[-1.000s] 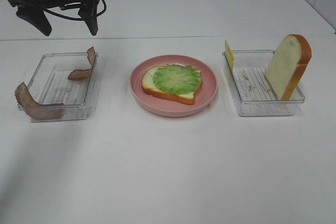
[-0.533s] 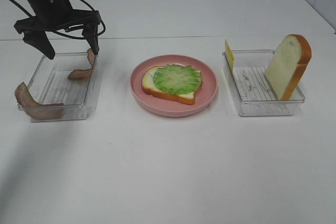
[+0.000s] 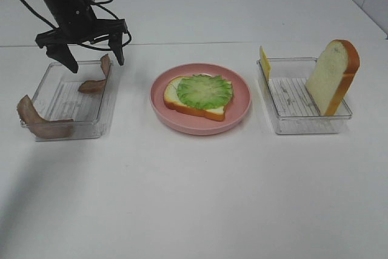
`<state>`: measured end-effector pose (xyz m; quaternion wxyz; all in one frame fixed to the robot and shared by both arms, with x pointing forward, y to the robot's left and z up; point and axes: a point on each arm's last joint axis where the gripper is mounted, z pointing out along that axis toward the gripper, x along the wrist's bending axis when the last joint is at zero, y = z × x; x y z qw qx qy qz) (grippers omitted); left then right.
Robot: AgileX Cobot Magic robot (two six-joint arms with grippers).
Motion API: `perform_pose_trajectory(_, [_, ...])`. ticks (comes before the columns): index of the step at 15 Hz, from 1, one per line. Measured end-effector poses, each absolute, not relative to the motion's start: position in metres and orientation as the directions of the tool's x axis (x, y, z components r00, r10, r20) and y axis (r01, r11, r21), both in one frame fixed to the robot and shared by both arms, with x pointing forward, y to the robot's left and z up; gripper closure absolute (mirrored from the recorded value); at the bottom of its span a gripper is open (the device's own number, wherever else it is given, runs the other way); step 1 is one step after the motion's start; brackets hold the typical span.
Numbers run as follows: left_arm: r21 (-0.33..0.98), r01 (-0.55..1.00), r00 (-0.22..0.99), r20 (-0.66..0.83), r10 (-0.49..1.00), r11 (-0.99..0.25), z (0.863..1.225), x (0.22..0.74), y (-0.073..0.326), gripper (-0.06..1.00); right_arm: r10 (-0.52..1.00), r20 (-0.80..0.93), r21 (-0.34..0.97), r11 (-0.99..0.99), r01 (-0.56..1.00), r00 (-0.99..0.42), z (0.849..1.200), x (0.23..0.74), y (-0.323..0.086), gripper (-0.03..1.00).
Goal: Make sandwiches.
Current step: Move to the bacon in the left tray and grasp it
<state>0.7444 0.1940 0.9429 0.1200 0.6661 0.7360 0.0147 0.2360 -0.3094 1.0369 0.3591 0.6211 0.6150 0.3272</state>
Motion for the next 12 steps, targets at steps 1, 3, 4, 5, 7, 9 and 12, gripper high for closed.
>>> perform_pose_trajectory(1, [0.191,0.975,-0.083,-0.162,0.983,0.114,0.941,0.748,0.193,0.08,0.999,-0.035,0.849,0.014,0.529,0.029,1.037,0.236,-0.309,0.07])
perform_pose_trajectory(3, [0.188,0.975,-0.085,-0.168,0.982,0.116,0.934,0.752,0.192,0.08,0.999,-0.035,0.849,0.014,0.529,0.029,1.037,0.236,-0.309,0.07])
perform_pose_trajectory(4, [0.184,0.976,-0.085,-0.167,0.982,0.116,0.932,0.752,0.192,0.08,0.999,-0.035,0.849,0.014,0.529,0.029,1.037,0.236,-0.309,0.07])
perform_pose_trajectory(5, [0.179,0.977,-0.087,-0.170,0.982,0.117,0.930,0.752,0.191,0.10,0.999,-0.035,0.849,0.014,0.529,0.029,1.037,0.236,-0.309,0.07])
perform_pose_trajectory(7, [0.174,0.977,-0.089,-0.177,0.980,0.121,0.928,0.752,0.191,0.15,0.999,-0.035,0.849,0.014,0.529,0.029,1.037,0.236,-0.309,0.07])
perform_pose_trajectory(9, [0.171,0.977,-0.095,-0.181,0.979,0.127,0.928,0.752,0.190,0.29,0.999,-0.035,0.849,0.014,0.529,0.029,1.037,0.236,-0.309,0.07])
perform_pose_trajectory(12, [0.170,0.975,-0.112,-0.176,0.978,0.142,0.928,0.752,0.191,0.45,0.999,-0.035,0.849,0.014,0.529,0.029,1.037,0.236,-0.309,0.07])
